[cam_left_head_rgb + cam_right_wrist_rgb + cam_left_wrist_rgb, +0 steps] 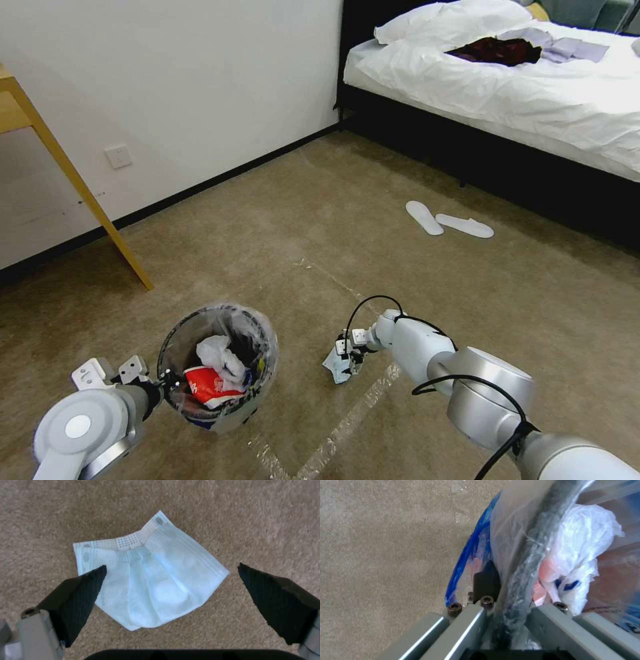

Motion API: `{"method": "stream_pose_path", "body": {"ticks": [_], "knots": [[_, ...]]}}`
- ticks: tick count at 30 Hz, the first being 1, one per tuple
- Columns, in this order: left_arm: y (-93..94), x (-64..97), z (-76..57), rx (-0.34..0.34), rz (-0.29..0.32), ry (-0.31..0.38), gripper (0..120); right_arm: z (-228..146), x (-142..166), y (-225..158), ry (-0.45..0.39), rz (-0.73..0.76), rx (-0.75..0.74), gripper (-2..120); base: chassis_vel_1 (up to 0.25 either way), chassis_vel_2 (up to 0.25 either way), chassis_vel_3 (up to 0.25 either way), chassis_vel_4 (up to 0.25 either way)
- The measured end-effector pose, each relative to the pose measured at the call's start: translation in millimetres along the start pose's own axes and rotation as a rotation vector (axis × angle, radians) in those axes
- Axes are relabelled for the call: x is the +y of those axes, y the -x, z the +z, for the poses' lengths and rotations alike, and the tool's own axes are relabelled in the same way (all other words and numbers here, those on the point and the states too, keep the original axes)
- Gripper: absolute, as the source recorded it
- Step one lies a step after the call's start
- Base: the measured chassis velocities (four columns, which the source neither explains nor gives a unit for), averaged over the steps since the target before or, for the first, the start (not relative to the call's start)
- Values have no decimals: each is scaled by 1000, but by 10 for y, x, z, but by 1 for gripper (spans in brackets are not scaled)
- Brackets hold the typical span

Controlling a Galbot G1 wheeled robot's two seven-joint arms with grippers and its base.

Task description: Pick up the trash bin and place the garbage on the floor into it.

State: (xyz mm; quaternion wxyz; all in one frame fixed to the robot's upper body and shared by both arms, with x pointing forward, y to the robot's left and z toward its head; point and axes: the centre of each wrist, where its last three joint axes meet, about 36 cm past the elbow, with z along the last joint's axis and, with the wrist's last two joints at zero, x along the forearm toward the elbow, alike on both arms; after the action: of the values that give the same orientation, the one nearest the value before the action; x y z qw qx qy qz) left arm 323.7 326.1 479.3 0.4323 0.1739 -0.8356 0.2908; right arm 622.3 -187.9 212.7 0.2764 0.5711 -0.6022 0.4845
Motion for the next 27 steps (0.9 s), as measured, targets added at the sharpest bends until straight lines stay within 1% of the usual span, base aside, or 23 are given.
{"method": "stream_pose_path", "body": {"ticks": [10, 11, 12, 14, 15, 16, 17, 18, 20, 21, 22, 23, 24, 26, 27], "knots": [[18, 7, 18, 4, -4, -2, 0, 10, 89, 57, 30, 11, 8, 99, 0, 0, 0, 0], [19, 3, 19, 4, -3, -3, 0, 12, 104, 66, 34, 13, 7, 95, 0, 0, 0, 0], [19, 3, 19, 4, -3, -3, 0, 12, 104, 66, 34, 13, 7, 95, 0, 0, 0, 0], [28, -5, 10, 4, 0, -3, 0, 17, 117, 71, 42, 15, 2, 81, 0, 0, 0, 0], [28, -5, 10, 4, 0, -3, 0, 17, 117, 71, 42, 15, 2, 81, 0, 0, 0, 0], [32, -2, 9, 5, -1, -3, 0, 20, 106, 62, 43, 17, 1, 78, 0, 0, 0, 0], [38, 2, 6, 6, -4, -2, 0, 22, 75, 40, 43, 21, -1, 70, 0, 0, 0, 0], [38, 2, 6, 6, -4, -2, 0, 22, 75, 40, 43, 21, -1, 70, 0, 0, 0, 0], [46, -2, 2, 7, -3, -1, 0, 49, 62, 18, 52, 20, 5, 58, 0, 0, 0, 0], [46, -2, 2, 7, -3, -1, 0, 49, 62, 18, 52, 20, 5, 58, 0, 0, 0, 0], [50, -8, 4, 8, -2, 0, 0, 88, 108, 28, 62, 15, 8, 51, 0, 0, 0, 0], [50, -8, 4, 8, -2, 0, 0, 88, 108, 28, 62, 15, 8, 51, 0, 0, 0, 0], [54, -10, 4, 9, -1, 0, 0, 116, 144, 37, 70, 13, 8, 48, 0, 0, 0, 0], [60, -12, 2, 10, -2, 1, 0, 193, 221, 44, 94, 12, 7, 36, 0, 0, 0, 0], [60, -12, 2, 10, -2, 1, 0, 193, 221, 44, 94, 12, 7, 36, 0, 0, 0, 0]]}}
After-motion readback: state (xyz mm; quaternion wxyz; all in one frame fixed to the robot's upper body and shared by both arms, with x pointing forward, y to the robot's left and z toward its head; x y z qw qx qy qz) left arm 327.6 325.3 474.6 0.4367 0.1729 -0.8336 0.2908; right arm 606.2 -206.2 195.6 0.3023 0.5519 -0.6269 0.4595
